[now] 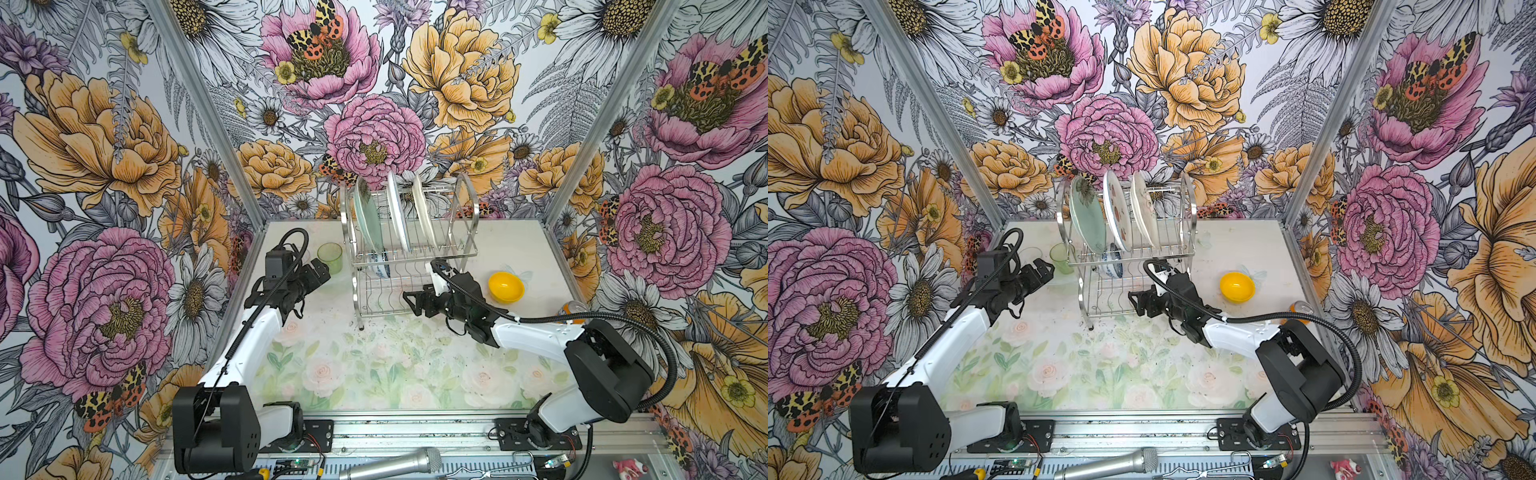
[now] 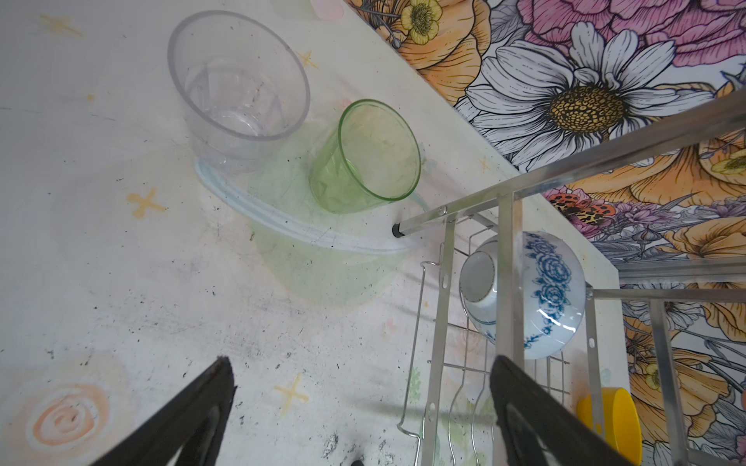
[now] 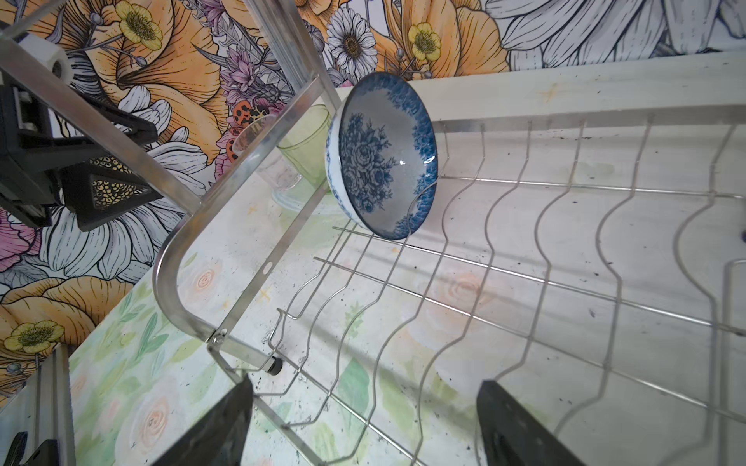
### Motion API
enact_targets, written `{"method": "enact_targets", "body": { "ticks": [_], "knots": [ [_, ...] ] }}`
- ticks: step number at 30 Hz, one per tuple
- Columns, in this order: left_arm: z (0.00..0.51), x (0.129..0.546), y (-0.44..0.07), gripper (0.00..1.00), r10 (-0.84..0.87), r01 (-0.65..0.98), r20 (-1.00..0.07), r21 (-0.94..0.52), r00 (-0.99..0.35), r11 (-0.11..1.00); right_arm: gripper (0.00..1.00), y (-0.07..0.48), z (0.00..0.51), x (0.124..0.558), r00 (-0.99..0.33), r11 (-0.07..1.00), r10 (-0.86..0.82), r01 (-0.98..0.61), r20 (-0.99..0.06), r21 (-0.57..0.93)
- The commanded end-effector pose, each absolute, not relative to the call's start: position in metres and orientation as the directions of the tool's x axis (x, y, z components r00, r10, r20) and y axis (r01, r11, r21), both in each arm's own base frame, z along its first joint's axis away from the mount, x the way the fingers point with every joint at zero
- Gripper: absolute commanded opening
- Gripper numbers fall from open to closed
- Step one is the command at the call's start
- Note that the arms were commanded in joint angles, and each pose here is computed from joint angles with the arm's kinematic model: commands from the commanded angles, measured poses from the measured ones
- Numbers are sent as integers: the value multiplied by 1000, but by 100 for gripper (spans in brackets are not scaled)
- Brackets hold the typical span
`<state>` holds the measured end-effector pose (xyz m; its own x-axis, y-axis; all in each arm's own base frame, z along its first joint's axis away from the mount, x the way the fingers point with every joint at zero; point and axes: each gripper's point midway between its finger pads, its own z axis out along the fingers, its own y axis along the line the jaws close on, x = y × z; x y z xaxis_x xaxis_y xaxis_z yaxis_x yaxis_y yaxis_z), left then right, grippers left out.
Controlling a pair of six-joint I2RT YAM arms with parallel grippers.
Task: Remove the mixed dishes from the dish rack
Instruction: 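Lift the left gripper off the glass while the right gripper moves toward the rack, then reach the right gripper into the rack around the blue-and-white bowl rim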
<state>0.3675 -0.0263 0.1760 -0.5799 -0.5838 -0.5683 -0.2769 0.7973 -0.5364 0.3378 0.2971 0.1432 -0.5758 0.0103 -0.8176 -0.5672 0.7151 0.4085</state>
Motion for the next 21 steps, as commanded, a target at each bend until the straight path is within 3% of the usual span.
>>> {"method": "enact_targets", "body": {
  "ticks": [1,21],
  "knots": [
    [179,365,-26,99,-611,-263,-573,-575,-546,775,87,316,164,347,-542,674,52,-601,-839,430],
    [181,321,-33,99,-632,-200,-585,-633,-508,748,76,351,134,372,-501,643,-22,-670,-865,372]
  ]
}}
